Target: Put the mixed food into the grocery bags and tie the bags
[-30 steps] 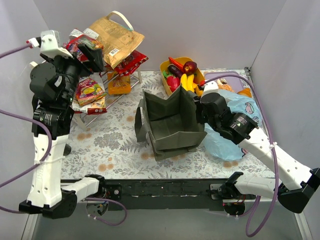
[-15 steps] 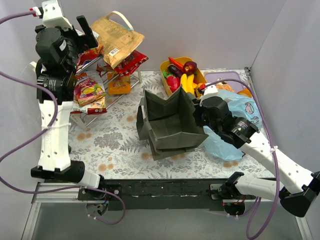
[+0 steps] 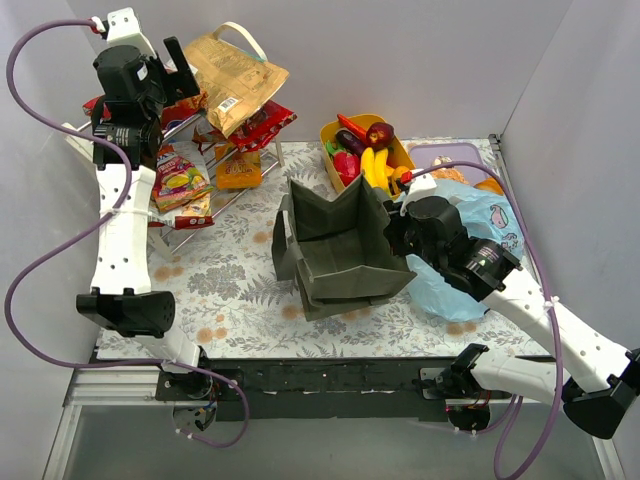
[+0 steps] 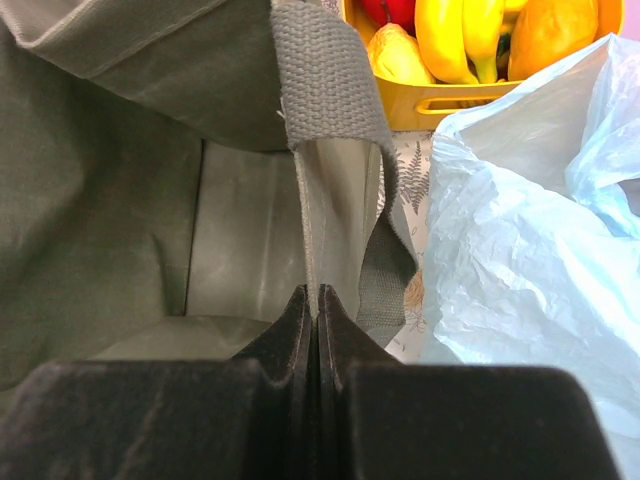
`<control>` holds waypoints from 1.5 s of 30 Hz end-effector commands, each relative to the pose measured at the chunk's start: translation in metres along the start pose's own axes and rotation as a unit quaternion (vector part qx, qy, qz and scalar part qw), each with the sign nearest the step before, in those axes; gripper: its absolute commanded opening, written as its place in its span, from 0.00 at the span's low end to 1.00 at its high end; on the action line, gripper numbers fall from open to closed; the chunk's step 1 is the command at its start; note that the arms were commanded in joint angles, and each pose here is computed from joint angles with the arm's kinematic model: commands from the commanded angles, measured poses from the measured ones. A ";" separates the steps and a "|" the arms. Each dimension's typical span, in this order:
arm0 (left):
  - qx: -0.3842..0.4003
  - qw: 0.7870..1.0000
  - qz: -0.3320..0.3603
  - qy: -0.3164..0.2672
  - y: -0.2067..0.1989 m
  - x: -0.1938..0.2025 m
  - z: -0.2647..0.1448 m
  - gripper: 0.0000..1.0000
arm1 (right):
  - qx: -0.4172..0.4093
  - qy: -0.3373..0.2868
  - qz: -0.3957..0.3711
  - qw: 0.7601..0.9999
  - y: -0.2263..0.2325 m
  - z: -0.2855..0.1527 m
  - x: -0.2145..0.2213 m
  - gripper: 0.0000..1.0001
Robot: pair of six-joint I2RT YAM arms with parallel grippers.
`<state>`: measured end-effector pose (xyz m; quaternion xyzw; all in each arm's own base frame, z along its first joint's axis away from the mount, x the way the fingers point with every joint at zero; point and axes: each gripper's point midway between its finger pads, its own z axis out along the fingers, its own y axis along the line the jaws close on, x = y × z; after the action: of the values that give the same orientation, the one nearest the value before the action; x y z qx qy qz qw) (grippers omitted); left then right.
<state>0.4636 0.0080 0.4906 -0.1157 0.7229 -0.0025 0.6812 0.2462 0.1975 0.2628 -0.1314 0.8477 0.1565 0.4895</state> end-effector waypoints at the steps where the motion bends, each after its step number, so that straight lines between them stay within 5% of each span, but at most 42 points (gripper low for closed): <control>1: -0.023 0.999 -0.001 -0.024 0.012 -0.017 -0.005 0.98 | -0.021 -0.030 0.015 0.999 0.009 -0.001 -0.016 0.01; 16: -0.064 0.998 0.028 0.007 0.029 0.021 0.021 0.98 | -0.030 -0.022 0.013 0.999 0.013 0.002 -0.011 0.01; 20: -0.066 0.997 0.039 0.008 0.031 0.027 0.025 0.80 | -0.027 -0.022 0.013 0.999 0.011 0.002 -0.010 0.01; 26: -0.080 0.995 0.060 -0.001 0.039 0.030 0.021 0.65 | -0.028 -0.018 0.011 0.999 0.012 0.003 -0.007 0.01; 37: -0.084 0.994 0.060 -0.033 0.042 0.011 0.004 0.05 | -0.034 -0.018 0.012 0.999 0.013 0.002 -0.007 0.01; 45: -0.074 0.990 0.064 -0.099 0.040 -0.037 -0.031 0.00 | -0.039 -0.019 0.012 0.999 0.015 0.001 -0.009 0.01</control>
<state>0.4693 0.0403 0.4623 -0.1108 0.7128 0.0967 0.6858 0.2425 0.2059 0.2582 -0.1440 0.8474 0.1756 0.4799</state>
